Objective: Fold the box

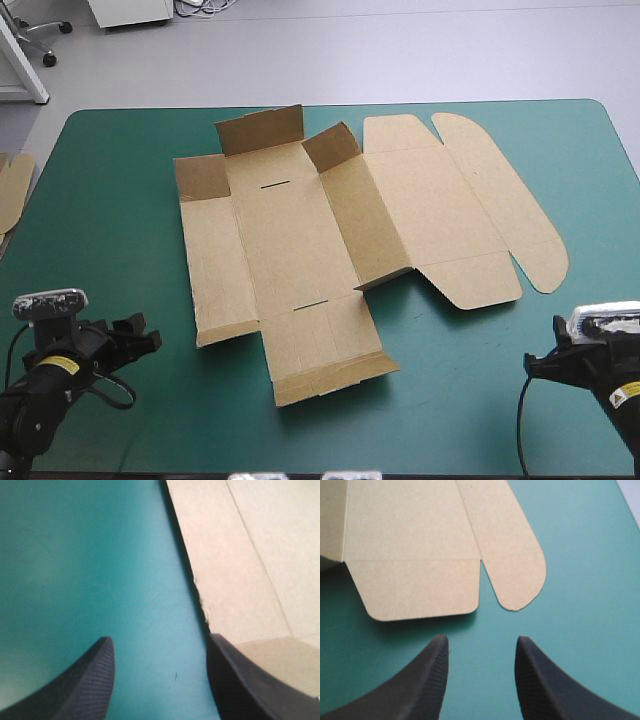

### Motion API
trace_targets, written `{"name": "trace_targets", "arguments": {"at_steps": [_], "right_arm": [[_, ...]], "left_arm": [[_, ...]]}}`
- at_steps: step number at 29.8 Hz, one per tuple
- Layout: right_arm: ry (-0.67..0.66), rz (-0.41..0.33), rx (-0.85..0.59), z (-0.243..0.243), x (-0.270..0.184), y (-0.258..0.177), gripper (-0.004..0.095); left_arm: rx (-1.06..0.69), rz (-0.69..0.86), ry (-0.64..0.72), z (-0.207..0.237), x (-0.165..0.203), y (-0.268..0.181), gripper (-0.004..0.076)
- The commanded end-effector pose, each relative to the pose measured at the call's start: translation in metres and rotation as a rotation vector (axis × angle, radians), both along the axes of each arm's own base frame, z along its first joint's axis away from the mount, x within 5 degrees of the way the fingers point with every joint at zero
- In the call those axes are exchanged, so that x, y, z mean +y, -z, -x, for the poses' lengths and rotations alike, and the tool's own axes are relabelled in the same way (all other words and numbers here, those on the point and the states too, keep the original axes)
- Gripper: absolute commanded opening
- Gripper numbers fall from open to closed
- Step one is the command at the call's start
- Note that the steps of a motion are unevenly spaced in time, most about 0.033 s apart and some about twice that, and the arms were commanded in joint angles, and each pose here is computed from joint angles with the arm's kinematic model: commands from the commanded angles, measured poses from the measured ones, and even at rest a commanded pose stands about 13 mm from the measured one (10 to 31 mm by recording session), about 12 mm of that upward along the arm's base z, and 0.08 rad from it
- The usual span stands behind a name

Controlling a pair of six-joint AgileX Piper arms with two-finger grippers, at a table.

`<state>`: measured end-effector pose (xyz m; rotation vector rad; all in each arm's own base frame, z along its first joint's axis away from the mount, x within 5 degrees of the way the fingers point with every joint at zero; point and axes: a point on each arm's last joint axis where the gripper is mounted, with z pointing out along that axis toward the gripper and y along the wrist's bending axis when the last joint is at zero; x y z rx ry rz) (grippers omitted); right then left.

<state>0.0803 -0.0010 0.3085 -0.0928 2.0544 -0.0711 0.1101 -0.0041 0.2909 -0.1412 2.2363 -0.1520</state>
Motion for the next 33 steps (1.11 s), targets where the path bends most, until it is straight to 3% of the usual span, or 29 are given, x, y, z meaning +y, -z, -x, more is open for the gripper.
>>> {"name": "trace_targets", "arguments": {"at_steps": [1,4,10,17,22,28,33], "right_arm": [[0.005,0.047,-0.082,-0.016,-0.002,-0.029,0.0400],[0.011,0.052,-0.071,-0.031,-0.003,-0.039,0.0400],[0.041,-0.011,-0.035,-0.074,-0.004,-0.060,0.0400],[0.015,-0.043,0.047,-0.115,-0.001,-0.082,0.0400],[-0.069,-0.122,0.020,-0.132,0.009,-0.098,0.0423],[-0.093,-0.128,0.048,-0.149,0.011,-0.102,0.0425],[-0.103,-0.130,0.118,-0.163,0.012,-0.099,0.0516]], "left_arm": [[-0.091,0.025,-0.010,-0.019,0.000,-0.030,0.0414],[-0.088,0.025,-0.011,-0.036,0.000,-0.043,0.0414],[-0.034,0.064,-0.007,-0.082,-0.001,-0.058,0.0414],[0.004,0.212,0.175,-0.130,-0.020,-0.056,0.0414],[-0.017,0.327,0.245,-0.143,-0.030,-0.054,0.0414],[0.003,0.326,0.212,-0.155,-0.024,-0.044,0.0414],[0.020,0.361,0.205,-0.158,-0.011,-0.039,0.0414]]}}
